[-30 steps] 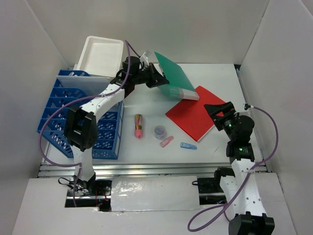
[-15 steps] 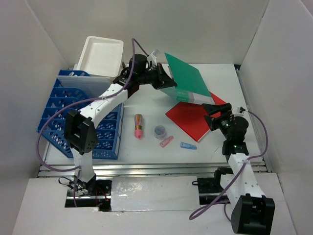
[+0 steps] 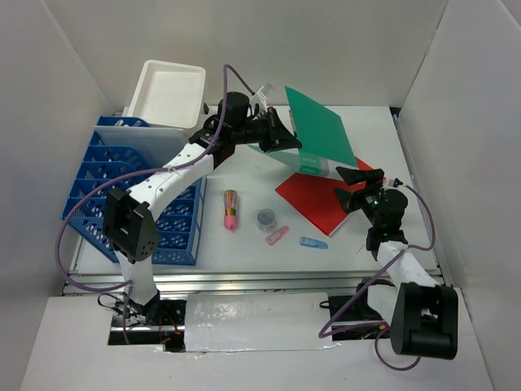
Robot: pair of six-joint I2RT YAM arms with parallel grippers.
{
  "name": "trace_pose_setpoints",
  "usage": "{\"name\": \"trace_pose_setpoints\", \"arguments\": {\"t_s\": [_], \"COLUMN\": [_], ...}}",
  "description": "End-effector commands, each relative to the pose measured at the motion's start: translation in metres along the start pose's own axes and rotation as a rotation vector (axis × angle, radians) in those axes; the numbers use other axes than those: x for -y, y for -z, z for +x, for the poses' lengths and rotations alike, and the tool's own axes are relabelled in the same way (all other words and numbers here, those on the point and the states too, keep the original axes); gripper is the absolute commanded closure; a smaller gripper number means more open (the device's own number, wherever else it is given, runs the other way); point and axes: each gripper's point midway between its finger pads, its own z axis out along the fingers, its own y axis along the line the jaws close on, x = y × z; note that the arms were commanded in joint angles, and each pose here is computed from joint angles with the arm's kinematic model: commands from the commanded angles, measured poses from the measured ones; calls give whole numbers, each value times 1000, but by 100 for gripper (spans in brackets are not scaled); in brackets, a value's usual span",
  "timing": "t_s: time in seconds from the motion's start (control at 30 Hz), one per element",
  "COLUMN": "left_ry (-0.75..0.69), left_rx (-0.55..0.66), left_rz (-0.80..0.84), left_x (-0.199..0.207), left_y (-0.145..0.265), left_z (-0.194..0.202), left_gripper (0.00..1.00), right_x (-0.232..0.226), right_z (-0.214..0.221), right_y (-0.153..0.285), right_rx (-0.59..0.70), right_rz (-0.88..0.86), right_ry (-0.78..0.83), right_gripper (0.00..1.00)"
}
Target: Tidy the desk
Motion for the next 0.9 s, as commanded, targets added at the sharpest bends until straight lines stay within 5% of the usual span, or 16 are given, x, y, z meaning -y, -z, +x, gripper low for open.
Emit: {"name": "trace_pose_setpoints", "arguments": {"t_s": [0.0,0.57,0.6,0.7,0.73,0.77,0.8,0.87], "left_ry": [-109,-120,-116,-109,-108,-112,-110,-119], "left_rx": [60,-24,-30,-42,-42,-36,-40,-35], "left_rz": [154,191,188,180,177,181,170,153], "left_x": [59,80,77,72,71,74,69,68], "left_y": [16,-4,-5,-5,-4,-1,0,5], "left_z": [-12,35,37,45,46,47,50,51], "left_gripper": [100,100,100,100,100,100,100,100], "right_x": [-28,-35,-32,-39,-46,-50,-51,-60], "right_z": [0,-10,-9,-7,-7,-8,-8,-9], "right_y": [-10,-42,-44,-46,-44,-44,-45,-44], "right_rx": [-23,-15,-19,-25,-25,-27,-29,-25], "right_rz": [-95,-159,-161,-210,-244,-263,-268,-303], "right_ry": [-29,-190,-203,-209,-193,-184,-184,-160], "right_gripper": [0,5,10,47,75,91,100,100]}}
